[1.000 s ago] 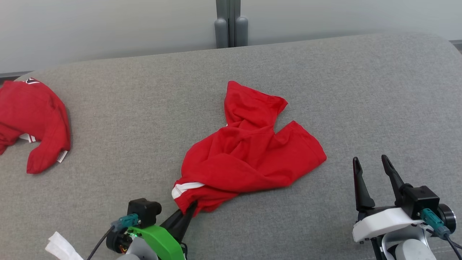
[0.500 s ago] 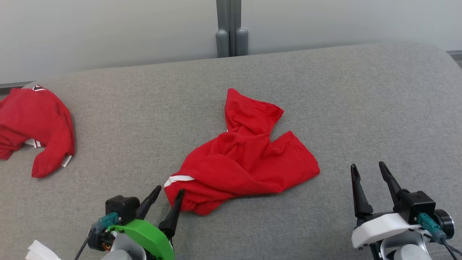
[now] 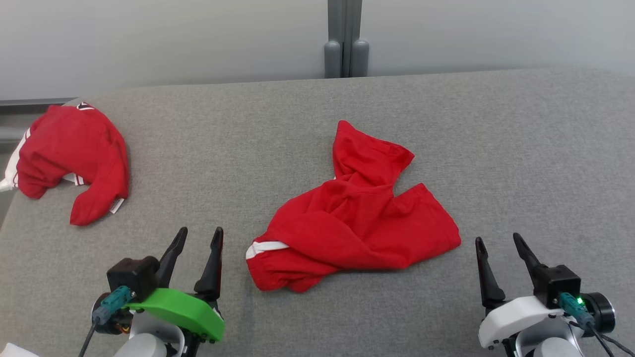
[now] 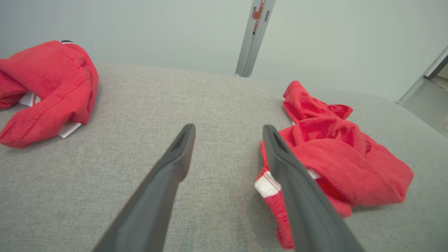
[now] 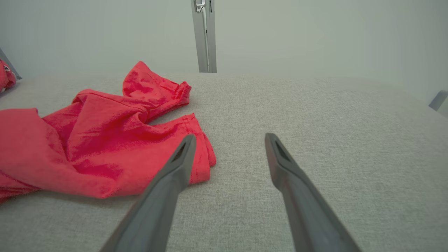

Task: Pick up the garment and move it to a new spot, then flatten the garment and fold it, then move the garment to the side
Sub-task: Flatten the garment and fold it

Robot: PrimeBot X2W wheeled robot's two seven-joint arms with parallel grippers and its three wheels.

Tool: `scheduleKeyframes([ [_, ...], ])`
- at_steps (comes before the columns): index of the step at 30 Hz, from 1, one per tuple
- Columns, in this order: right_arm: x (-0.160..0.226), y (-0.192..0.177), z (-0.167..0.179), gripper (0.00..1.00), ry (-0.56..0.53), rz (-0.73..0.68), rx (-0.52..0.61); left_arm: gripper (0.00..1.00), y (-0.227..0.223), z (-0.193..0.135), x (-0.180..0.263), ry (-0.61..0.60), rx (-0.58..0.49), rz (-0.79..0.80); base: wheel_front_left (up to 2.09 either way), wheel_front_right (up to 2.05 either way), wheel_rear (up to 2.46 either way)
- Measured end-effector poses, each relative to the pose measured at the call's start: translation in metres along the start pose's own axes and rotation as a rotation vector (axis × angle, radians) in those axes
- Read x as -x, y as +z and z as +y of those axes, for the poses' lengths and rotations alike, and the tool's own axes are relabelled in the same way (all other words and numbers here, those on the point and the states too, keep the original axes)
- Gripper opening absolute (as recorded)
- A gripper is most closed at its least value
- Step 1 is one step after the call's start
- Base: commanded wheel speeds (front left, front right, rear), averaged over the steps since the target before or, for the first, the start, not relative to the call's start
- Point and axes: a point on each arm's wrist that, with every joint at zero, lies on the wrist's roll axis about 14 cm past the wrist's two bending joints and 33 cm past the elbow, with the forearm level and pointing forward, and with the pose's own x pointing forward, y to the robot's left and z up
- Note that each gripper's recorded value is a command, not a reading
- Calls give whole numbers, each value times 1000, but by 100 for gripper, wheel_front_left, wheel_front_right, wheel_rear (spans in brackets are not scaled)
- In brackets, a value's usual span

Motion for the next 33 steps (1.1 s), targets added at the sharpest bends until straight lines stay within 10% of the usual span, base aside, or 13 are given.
scheduleKeyframes([
  [12, -37, -62, 26, 100, 100, 216, 47, 100, 10, 16, -2, 126, 15, -89, 0, 0, 0],
  [13, -39, -67, 29, 92, 110, 233, 48, 100, 9, 19, -1, 137, 12, -87, 0, 0, 0],
  [14, -41, -71, 32, 52, 120, 249, 50, 100, 8, 22, 0, 147, 13, -87, 0, 0, 0],
  [18, -47, -76, 40, 0, 141, 269, 30, 100, 5, 28, 2, 174, 15, -88, 0, 0, 0],
  [33, -25, -8, 28, 0, 65, 23, -159, 100, 4, 10, -5, 119, 15, -106, 0, 0, 0],
])
